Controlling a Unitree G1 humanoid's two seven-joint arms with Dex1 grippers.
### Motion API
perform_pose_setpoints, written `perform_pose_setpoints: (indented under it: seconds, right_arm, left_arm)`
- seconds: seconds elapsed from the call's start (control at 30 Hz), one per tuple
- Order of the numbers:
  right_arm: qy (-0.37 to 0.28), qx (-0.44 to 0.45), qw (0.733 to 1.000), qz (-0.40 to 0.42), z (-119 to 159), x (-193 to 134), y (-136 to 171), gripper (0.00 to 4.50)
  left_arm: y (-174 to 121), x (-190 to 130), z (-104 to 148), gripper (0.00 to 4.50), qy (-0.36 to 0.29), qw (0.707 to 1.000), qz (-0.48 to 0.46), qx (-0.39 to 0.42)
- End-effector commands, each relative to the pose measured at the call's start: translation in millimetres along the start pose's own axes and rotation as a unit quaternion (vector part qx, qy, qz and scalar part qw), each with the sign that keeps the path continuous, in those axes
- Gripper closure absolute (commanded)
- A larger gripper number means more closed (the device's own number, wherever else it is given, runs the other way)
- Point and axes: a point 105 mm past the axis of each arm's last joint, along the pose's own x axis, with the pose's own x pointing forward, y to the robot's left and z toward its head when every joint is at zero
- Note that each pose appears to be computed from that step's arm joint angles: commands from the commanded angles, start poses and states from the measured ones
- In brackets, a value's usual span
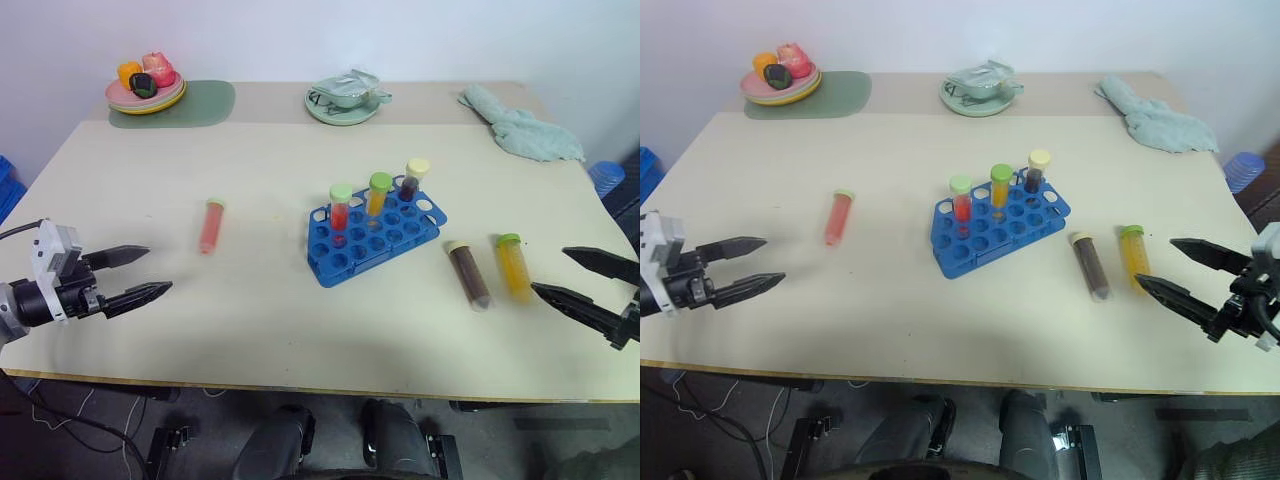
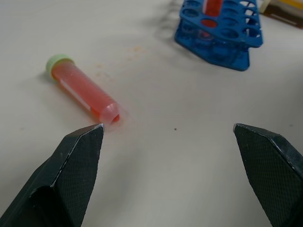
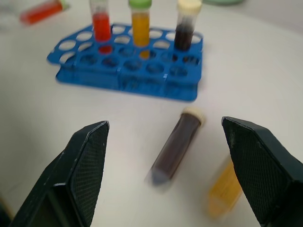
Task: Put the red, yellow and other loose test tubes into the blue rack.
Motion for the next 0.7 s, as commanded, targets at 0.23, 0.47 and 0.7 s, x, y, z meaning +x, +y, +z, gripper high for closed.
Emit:
perform_pose_setpoints:
  seconds: [0.23, 0.47, 0.7]
  right_arm:
    - [0.006, -0.014, 1.0, 0.009, 2, 5, 5, 0.6]
    - [0.028, -0.008, 1.0, 0.007, -1, 14, 4, 0.6]
    - [0.004, -0.013, 1.0, 0.028, 12, 30, 8, 0.6]
  left_arm:
    - [-2, 1, 16, 0.02, -0.02, 1.0, -0.006, 0.02]
    - [-11, 6, 17, 0.02, -0.033, 0.999, -0.014, 0.01]
    - [-28, 20, 22, 0.02, -0.055, 0.997, -0.06, 0.015]
